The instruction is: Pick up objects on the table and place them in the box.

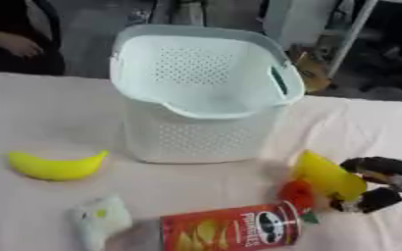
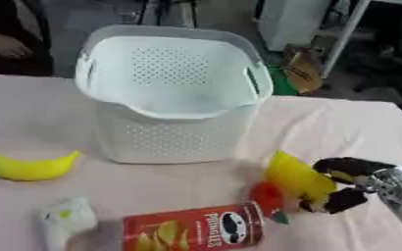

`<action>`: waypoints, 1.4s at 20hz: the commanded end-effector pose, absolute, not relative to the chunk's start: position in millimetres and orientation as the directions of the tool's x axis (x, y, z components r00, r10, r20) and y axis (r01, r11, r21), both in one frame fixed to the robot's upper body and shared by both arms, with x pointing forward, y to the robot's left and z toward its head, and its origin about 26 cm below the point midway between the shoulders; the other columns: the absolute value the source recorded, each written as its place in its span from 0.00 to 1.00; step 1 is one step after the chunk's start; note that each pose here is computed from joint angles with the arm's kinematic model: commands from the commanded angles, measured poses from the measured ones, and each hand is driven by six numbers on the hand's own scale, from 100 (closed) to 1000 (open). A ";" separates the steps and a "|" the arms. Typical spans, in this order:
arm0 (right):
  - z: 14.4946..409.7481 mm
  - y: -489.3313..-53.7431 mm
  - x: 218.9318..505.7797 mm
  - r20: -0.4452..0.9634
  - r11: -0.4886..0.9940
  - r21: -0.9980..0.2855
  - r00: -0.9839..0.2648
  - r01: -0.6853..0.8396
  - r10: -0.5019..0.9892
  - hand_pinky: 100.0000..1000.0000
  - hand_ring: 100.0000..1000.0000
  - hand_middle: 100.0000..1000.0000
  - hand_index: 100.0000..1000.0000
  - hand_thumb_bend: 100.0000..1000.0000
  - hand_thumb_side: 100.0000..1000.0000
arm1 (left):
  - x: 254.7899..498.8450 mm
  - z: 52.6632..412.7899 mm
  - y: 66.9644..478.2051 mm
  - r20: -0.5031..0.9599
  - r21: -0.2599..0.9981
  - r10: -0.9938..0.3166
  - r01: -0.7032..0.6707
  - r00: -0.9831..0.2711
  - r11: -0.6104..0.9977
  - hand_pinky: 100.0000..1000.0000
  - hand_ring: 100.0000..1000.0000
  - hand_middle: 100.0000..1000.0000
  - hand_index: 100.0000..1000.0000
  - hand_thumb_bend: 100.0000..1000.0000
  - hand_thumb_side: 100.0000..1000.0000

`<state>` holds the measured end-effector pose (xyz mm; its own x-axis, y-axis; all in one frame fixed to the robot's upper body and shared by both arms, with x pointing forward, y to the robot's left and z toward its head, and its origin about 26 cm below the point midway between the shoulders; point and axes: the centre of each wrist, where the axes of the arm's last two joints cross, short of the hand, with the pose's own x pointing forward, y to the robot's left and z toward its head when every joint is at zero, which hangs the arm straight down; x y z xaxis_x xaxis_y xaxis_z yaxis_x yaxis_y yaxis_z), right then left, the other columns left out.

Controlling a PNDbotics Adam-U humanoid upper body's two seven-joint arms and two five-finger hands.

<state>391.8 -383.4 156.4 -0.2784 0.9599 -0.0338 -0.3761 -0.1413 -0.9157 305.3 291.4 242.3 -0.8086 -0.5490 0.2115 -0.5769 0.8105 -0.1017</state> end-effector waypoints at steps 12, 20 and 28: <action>209.9 -407.2 378.9 -0.091 -0.145 -0.959 -0.223 -0.241 0.971 0.95 1.00 0.87 0.62 0.00 0.79 | 303.1 254.5 293.5 0.173 -0.096 -0.562 -0.582 -0.809 0.808 0.67 0.64 0.65 0.73 0.00 1.00; 229.8 -412.5 371.3 -0.115 -0.158 -0.969 -0.219 -0.190 0.969 0.95 1.00 0.87 0.60 0.00 0.78 | 303.2 255.5 293.1 0.170 -0.092 -0.563 -0.582 -0.809 0.808 0.67 0.64 0.65 0.73 0.00 1.00; 253.1 -416.0 361.0 -0.138 -0.166 -0.979 -0.211 -0.121 0.968 0.95 1.00 0.87 0.57 0.00 0.76 | 303.4 256.4 292.4 0.166 -0.087 -0.560 -0.578 -0.812 0.811 0.67 0.64 0.65 0.73 0.00 1.00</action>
<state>367.8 -407.4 227.5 -0.2317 0.9682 -0.0940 -0.1723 -0.1359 -0.9756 306.1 290.0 246.4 -0.8097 -0.5492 0.2068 -0.5756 0.8118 -0.0981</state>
